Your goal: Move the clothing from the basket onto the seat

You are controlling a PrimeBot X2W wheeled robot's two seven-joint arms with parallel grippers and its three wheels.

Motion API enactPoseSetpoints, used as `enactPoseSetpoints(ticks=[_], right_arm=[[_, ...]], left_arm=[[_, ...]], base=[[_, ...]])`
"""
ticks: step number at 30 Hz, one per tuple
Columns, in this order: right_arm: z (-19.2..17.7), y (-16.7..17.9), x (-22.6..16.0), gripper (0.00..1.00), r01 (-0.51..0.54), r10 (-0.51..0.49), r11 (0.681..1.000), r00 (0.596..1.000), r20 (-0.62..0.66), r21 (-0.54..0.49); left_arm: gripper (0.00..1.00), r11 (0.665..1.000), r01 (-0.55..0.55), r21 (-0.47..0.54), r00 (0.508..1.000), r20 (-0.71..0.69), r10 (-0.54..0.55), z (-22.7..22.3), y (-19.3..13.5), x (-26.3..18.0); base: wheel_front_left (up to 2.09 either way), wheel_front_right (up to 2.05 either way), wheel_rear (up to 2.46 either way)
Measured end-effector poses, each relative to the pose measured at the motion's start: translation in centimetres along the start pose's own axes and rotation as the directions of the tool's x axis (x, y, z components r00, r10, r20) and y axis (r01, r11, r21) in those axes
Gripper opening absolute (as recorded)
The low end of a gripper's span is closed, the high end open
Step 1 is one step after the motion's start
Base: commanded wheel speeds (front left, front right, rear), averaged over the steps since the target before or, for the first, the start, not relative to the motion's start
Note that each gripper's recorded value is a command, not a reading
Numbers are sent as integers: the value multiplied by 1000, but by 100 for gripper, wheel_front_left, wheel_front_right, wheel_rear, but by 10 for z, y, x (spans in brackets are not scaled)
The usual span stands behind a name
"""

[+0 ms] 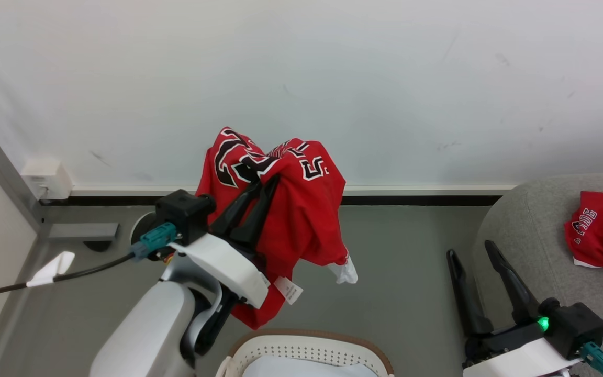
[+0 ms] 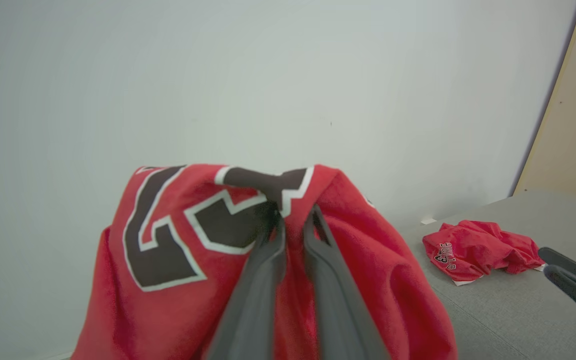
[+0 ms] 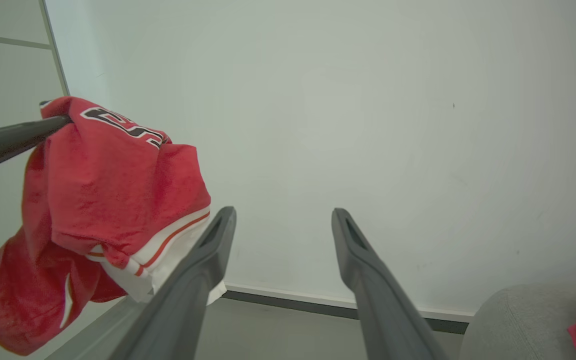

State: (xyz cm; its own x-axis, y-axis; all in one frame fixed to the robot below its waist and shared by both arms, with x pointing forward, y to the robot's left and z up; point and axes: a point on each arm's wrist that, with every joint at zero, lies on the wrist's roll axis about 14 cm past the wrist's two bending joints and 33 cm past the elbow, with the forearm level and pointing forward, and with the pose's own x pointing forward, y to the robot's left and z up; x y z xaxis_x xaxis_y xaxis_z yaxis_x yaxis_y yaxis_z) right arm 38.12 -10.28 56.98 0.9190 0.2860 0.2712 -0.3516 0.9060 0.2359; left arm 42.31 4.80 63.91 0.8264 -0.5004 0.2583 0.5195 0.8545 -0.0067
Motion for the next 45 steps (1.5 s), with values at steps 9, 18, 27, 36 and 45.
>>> enactPoseSetpoints(ticks=[9, 18, 27, 36, 45], right_arm=[[-25, 50, -1, 100, -193, 185, 977, 978, -95, -87], [-58, 86, 13, 100, -330, 304, 937, 931, -204, -113], [-58, 122, 39, 100, -409, 383, 904, 903, -194, -121], [-51, 151, 43, 0, -456, 444, 889, 882, -158, -48], [-36, 132, 42, 0, -338, 354, 928, 931, -90, 156]], left_arm=[[0, 1000, 8, -1, 1000, 12, -8, 6, -7, -1], [0, 998, 56, -38, 998, 36, -54, 16, -30, -4], [0, 995, 62, -80, 998, 16, -61, 12, -43, -27], [0, 997, -2, -74, 1000, 6, 2, 12, -28, -46], [27, 997, 11, -80, 999, -29, -13, 0, -32, -44]], base=[[0, 0, 0], [0, 0, 0], [0, 0, 0], [0, 0, 0], [0, 0, 0]])
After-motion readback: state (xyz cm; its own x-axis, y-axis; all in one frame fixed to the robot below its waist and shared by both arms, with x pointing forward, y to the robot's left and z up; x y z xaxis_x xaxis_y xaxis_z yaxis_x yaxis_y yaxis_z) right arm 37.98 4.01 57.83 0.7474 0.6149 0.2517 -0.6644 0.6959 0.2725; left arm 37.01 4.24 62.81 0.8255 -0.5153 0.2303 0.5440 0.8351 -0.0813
